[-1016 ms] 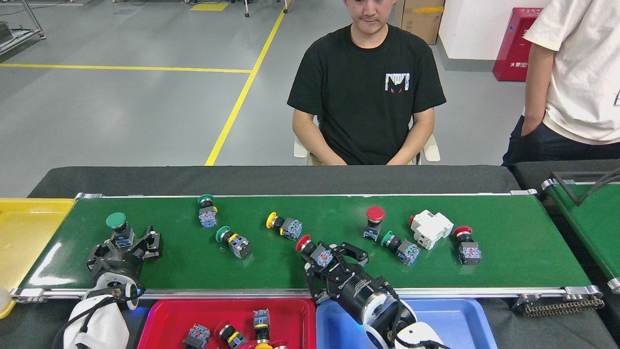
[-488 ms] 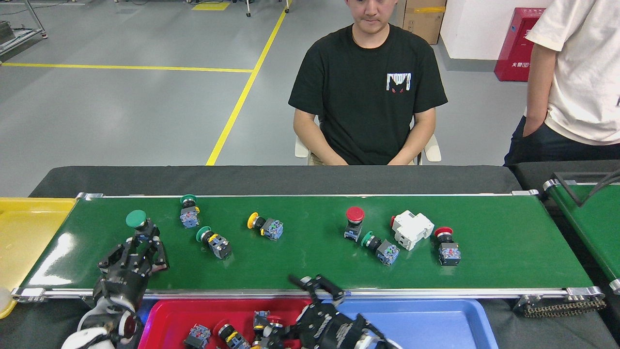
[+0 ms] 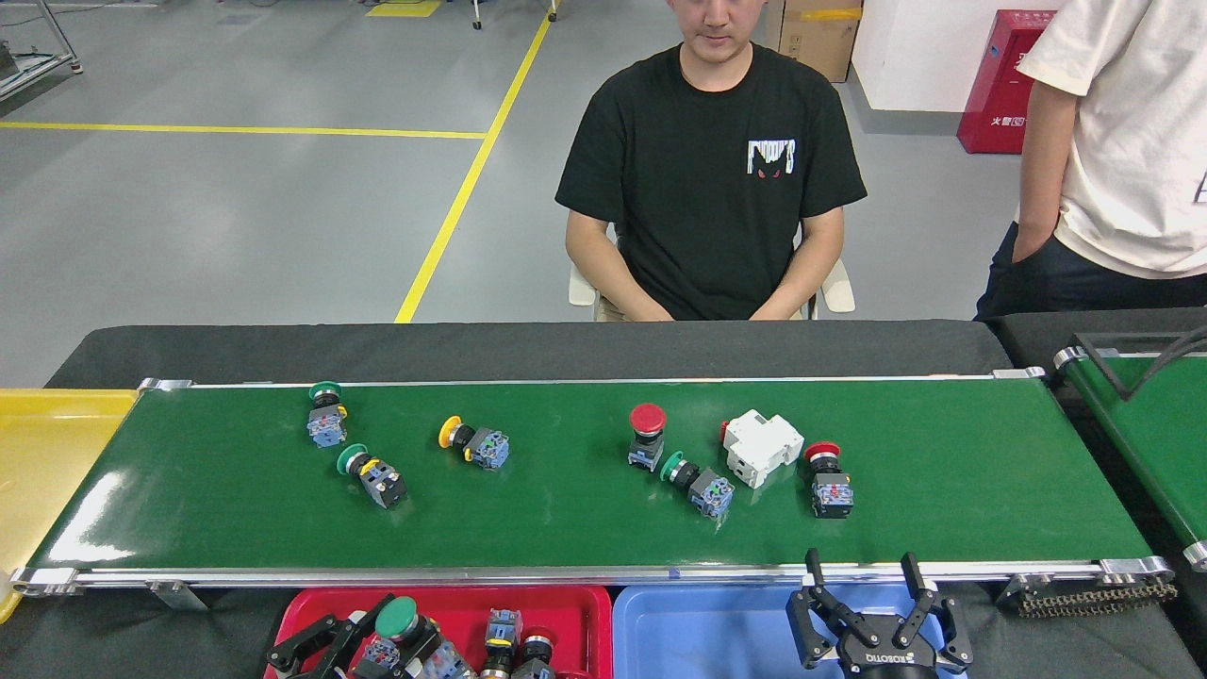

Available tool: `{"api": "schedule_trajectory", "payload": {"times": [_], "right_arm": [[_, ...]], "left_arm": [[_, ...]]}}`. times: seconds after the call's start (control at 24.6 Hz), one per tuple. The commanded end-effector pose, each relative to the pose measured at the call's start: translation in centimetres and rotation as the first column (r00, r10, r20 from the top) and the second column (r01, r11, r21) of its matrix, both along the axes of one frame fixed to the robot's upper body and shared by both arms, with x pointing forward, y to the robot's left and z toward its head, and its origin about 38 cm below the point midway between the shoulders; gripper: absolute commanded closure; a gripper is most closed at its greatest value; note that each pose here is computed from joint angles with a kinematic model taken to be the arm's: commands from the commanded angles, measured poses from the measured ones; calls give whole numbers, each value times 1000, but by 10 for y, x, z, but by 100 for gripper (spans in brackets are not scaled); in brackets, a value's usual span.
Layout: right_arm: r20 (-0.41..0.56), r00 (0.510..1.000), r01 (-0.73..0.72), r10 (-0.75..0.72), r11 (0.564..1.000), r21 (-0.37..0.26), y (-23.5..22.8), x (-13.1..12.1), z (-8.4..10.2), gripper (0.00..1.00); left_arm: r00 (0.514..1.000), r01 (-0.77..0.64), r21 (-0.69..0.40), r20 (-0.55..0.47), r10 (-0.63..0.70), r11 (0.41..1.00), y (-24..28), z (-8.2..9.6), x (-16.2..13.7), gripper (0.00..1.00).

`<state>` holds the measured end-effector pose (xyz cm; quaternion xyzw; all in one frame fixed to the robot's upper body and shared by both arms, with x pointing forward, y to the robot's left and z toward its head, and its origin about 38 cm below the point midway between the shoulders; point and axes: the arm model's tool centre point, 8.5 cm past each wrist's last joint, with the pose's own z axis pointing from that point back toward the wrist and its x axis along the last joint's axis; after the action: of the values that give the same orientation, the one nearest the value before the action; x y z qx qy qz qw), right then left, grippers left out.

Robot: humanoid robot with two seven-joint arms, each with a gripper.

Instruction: Pick switch part from conveyor to tray

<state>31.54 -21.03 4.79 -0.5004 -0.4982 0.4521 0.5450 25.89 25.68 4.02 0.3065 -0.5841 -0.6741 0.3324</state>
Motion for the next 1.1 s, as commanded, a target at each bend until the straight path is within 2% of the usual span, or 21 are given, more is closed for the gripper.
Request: {"api": "schedule_trajectory", "payload": {"times": [0.0, 0.08, 0.2, 0.28, 0.41, 0.45, 0.53, 0.61, 0.65, 0.77, 0.89, 0.98, 1.06], "right_arm": [[24, 1000, 1, -1, 1000, -6, 4, 15, 8, 2], [1, 1000, -5, 5, 1000, -18, 16, 29, 2, 2], [-38, 999, -4, 3, 1000, -27, 32, 49, -2, 2], [-63, 998, -11, 9, 1000, -27, 40, 60, -5, 2], [-89, 996, -20, 20, 1000, 1, 58, 76, -10, 2], [-98, 995, -22, 23, 1000, 3, 62, 80, -12, 8], [-115, 992, -54, 53, 999, -8, 69, 85, -16, 60], [-124, 989, -85, 82, 996, -20, 75, 84, -16, 87], [-125, 988, -96, 92, 995, -26, 75, 84, -17, 94], [-106, 981, -166, 162, 986, -27, 84, 81, -12, 98], [-49, 957, -288, 288, 958, -7, 102, 70, 4, 98], [2, 901, -433, 433, 901, -6, 133, 56, 20, 98], [49, 801, -596, 596, 803, -21, 174, 35, 34, 95]], "left_arm": [[998, -49, 7, 29, 49, 999, 8, 7, 6, 0], [973, -225, 25, 62, 223, 974, 34, 12, 14, 0], [875, -480, 52, 105, 473, 876, 82, 17, 19, 0], [835, -547, 65, 100, 540, 834, 102, 13, 17, 0], [824, -566, 71, 84, 561, 821, 109, 6, 15, 0], [824, -565, 68, 87, 560, 822, 109, 7, 17, 0], [824, -563, 58, 105, 556, 824, 107, 13, 27, 0], [824, -562, 47, 113, 555, 826, 105, 17, 39, 0], [825, -561, 45, 107, 554, 827, 104, 17, 47, 0], [835, -550, 57, 59, 547, 833, 97, 18, 78, 0], [830, -557, 60, 5, 558, 828, 98, 16, 109, 0], [822, -568, 73, -3, 569, 820, 101, 14, 123, 0], [809, -583, 122, -2, 588, 803, 106, 9, 133, 0]]}}
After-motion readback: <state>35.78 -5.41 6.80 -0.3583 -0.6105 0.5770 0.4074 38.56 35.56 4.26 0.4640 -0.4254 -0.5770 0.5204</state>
